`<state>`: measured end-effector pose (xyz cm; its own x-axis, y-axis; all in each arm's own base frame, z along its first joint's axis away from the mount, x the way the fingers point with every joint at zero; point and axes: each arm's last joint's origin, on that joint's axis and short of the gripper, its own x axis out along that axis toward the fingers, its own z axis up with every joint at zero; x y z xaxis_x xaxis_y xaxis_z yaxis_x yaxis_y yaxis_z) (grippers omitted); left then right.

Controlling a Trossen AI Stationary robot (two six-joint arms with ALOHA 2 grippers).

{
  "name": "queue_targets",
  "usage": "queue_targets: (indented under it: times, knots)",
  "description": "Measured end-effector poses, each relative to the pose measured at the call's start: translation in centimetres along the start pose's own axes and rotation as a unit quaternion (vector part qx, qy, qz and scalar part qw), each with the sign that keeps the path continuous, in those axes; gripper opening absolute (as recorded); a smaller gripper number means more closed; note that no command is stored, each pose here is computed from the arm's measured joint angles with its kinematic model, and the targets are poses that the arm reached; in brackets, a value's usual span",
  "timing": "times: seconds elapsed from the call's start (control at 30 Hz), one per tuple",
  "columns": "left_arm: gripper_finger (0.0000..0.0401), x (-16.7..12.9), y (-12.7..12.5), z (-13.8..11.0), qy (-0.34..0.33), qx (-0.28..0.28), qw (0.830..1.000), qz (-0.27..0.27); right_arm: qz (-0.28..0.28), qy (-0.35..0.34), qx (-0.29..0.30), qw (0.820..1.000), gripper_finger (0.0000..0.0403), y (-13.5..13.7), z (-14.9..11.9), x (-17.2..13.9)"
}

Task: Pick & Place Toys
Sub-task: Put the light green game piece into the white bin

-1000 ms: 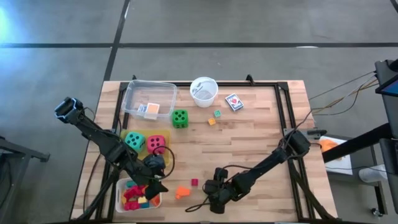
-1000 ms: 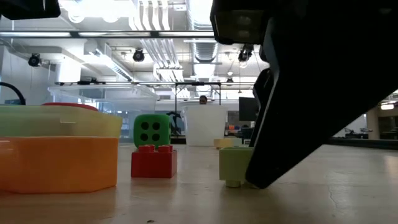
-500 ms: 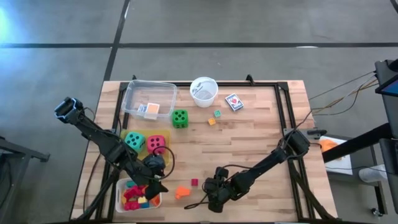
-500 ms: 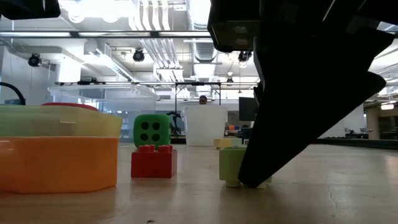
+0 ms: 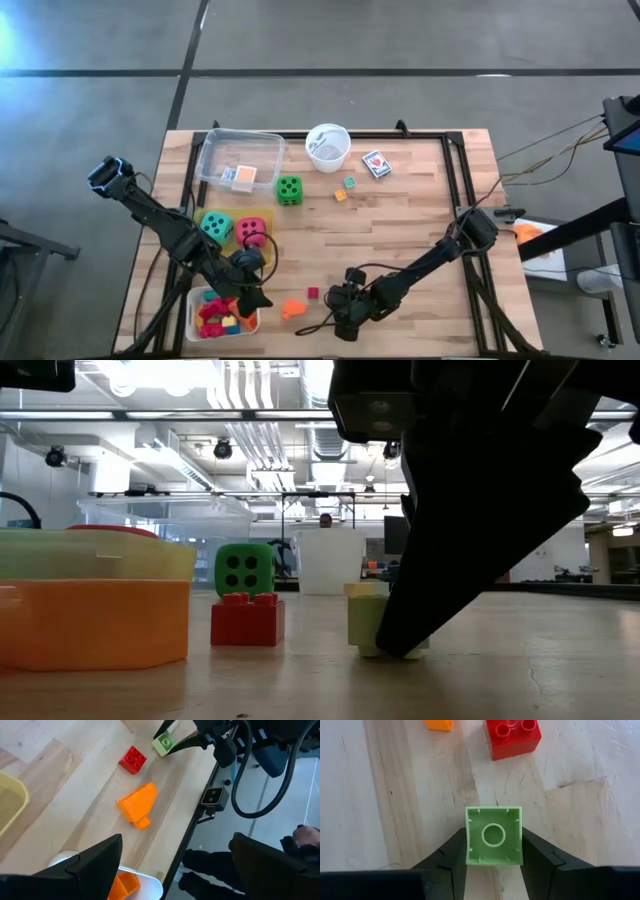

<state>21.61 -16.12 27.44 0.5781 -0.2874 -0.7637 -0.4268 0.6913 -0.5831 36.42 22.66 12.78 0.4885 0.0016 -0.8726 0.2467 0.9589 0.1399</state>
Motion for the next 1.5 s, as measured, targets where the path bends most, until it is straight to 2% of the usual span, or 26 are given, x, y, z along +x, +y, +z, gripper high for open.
queue_targets:
  times: [0.1,0.23,0.43,0.6,0.73,0.87,1.1,1.2,1.3,1.5]
  knots:
    - [0.0359,0.0,0.0,0.0,0.0,-0.019,1.0,0.0,0.004,0.001,0.001,1.0,0.0129,0.0,0.1,-0.4]
    - [0.0359,0.0,0.0,0.2,-0.002,-0.071,0.997,-0.001,0.016,-0.013,-0.001,1.0,0.0129,0.1,0.8,-2.1]
    - [0.0359,0.1,-0.3,1.1,-0.017,-0.154,0.987,-0.03,0.022,-0.089,-0.002,0.996,0.0129,-0.1,3.1,-6.8]
    - [0.0359,0.1,-0.4,3.2,-0.046,-0.188,0.979,-0.063,0.041,-0.158,0.01,0.987,0.0129,-0.3,6.1,-11.2]
    - [0.0359,0.1,-0.1,5.1,-0.057,-0.19,0.976,-0.087,0.04,-0.166,0.018,0.985,0.0129,-0.5,7.8,-13.1]
    - [0.0355,-0.1,-0.3,6.8,-0.053,-0.185,0.972,-0.136,0.036,-0.179,0.018,0.983,0.0129,-0.3,9.2,-15.2]
    - [0.0314,-0.5,-0.6,8.3,-0.028,-0.165,0.965,-0.201,0.023,-0.214,-0.01,0.977,0.0129,-0.4,11.6,-19.0]
    - [0.0292,-0.7,-0.6,8.8,-0.025,-0.156,0.963,-0.219,0.024,-0.206,-0.021,0.978,0.0129,-0.9,12.3,-19.4]
    - [0.0277,-0.9,-0.6,9.3,-0.034,-0.171,0.957,-0.234,0.018,-0.194,-0.021,0.981,0.0129,-1.7,12.7,-19.3]
    - [0.0268,-1.0,-0.3,10.1,-0.044,-0.202,0.949,-0.238,0.012,-0.196,-0.03,0.98,0.0129,-2.1,13.0,-19.1]
